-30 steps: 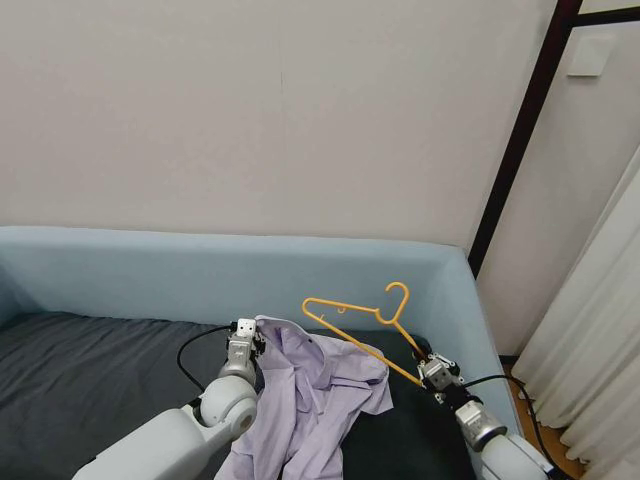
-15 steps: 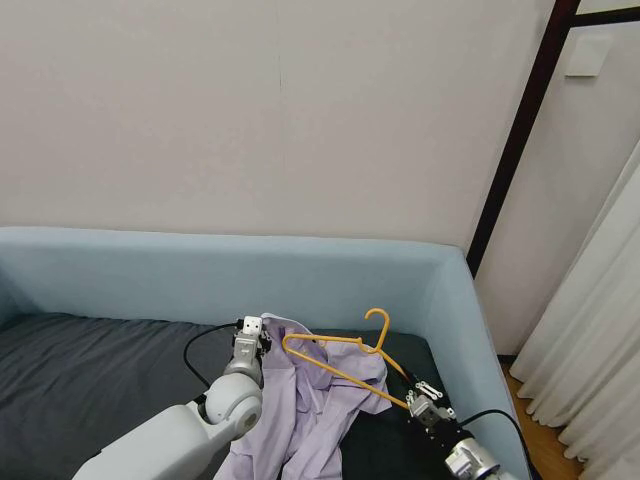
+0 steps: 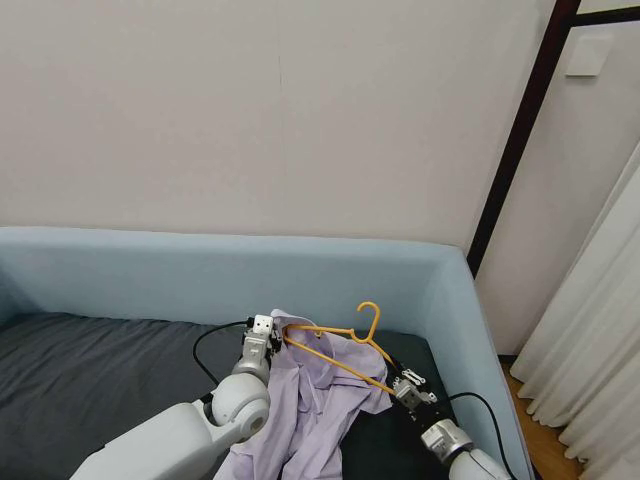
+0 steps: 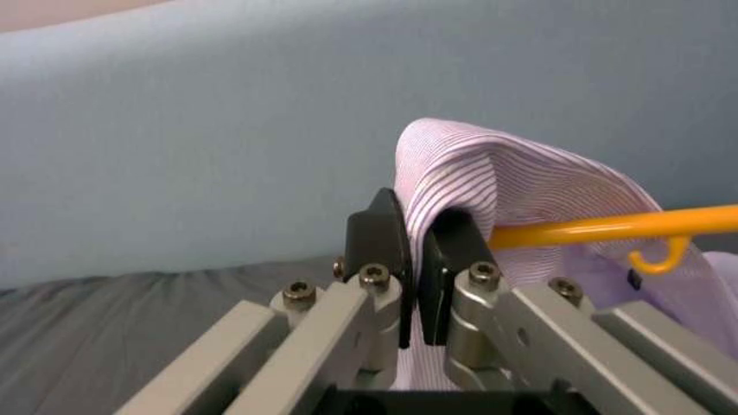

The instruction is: Pick up the clothes from the sofa and hang them on the clothes hanger.

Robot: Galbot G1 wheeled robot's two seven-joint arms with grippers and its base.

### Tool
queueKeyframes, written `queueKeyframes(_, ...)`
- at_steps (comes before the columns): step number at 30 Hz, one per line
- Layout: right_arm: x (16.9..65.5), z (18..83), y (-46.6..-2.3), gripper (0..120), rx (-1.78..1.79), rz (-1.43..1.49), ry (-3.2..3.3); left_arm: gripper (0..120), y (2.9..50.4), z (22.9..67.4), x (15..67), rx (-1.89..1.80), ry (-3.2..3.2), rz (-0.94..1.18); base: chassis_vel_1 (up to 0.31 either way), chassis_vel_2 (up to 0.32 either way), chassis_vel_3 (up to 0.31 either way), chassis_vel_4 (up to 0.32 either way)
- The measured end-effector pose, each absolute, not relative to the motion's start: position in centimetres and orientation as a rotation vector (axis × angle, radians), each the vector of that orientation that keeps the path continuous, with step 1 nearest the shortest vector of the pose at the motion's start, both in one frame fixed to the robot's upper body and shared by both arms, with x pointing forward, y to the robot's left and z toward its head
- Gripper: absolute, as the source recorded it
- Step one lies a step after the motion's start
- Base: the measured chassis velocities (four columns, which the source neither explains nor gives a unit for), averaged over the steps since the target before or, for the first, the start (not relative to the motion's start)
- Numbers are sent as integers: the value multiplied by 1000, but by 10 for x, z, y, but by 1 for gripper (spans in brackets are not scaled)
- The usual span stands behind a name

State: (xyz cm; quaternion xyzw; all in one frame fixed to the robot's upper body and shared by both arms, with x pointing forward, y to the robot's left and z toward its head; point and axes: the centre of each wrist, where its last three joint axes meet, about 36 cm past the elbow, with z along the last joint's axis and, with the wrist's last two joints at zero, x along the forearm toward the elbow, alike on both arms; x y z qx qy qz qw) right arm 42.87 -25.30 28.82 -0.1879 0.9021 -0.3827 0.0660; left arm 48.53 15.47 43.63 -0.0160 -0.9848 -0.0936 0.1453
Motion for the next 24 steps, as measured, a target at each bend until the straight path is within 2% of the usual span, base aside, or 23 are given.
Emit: queueKeyframes(24, 456, 292, -237, 4, -477, -1361, 2637, 0, 85, 469, 474, -251, -2871, -264, 0, 0, 0, 0)
